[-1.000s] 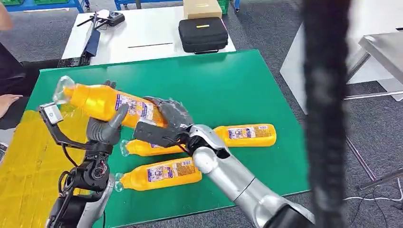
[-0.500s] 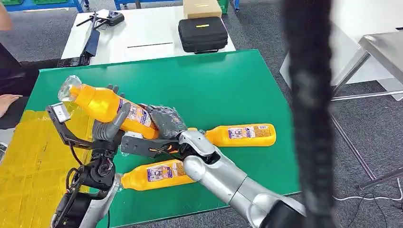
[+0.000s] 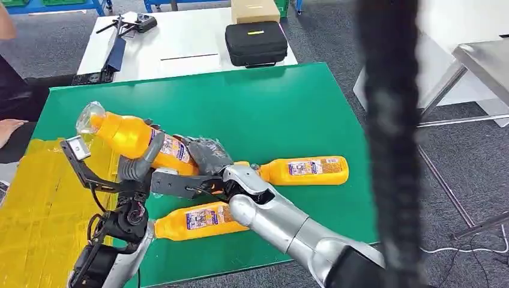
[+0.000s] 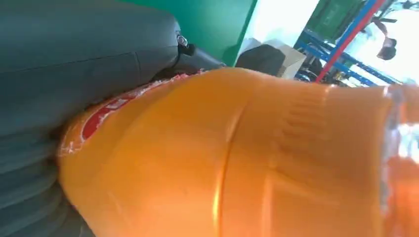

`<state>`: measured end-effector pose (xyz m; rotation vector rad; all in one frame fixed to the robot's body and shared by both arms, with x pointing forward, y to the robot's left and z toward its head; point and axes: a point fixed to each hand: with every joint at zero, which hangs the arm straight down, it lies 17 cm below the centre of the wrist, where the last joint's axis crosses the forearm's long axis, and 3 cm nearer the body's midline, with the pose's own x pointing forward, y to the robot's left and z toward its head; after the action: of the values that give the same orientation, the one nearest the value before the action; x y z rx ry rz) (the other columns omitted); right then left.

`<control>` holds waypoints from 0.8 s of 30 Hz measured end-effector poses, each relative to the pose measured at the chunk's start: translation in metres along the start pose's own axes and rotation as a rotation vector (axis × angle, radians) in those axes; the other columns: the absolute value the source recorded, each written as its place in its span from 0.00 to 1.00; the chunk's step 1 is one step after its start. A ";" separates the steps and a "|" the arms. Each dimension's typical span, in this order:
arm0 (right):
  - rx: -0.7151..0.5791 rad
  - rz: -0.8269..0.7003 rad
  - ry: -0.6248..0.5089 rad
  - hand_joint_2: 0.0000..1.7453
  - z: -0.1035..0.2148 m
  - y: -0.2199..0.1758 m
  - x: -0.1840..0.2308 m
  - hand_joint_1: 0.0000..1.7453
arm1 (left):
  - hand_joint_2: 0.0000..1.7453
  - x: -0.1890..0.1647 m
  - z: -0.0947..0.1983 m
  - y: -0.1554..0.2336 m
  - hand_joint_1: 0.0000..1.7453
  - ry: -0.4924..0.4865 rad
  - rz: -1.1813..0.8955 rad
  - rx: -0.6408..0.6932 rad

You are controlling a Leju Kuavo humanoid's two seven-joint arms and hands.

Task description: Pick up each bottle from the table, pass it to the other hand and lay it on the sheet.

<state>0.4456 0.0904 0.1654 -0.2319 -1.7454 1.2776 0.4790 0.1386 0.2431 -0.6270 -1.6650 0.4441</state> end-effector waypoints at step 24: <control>0.012 0.115 -0.017 1.00 0.054 0.006 -0.004 0.00 | 1.00 0.190 0.040 0.074 1.00 -0.767 -1.700 0.312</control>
<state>0.4042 0.0554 0.1569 -0.3196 -1.7593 1.3754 0.4298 0.3167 0.3374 1.3594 -2.1126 -0.3856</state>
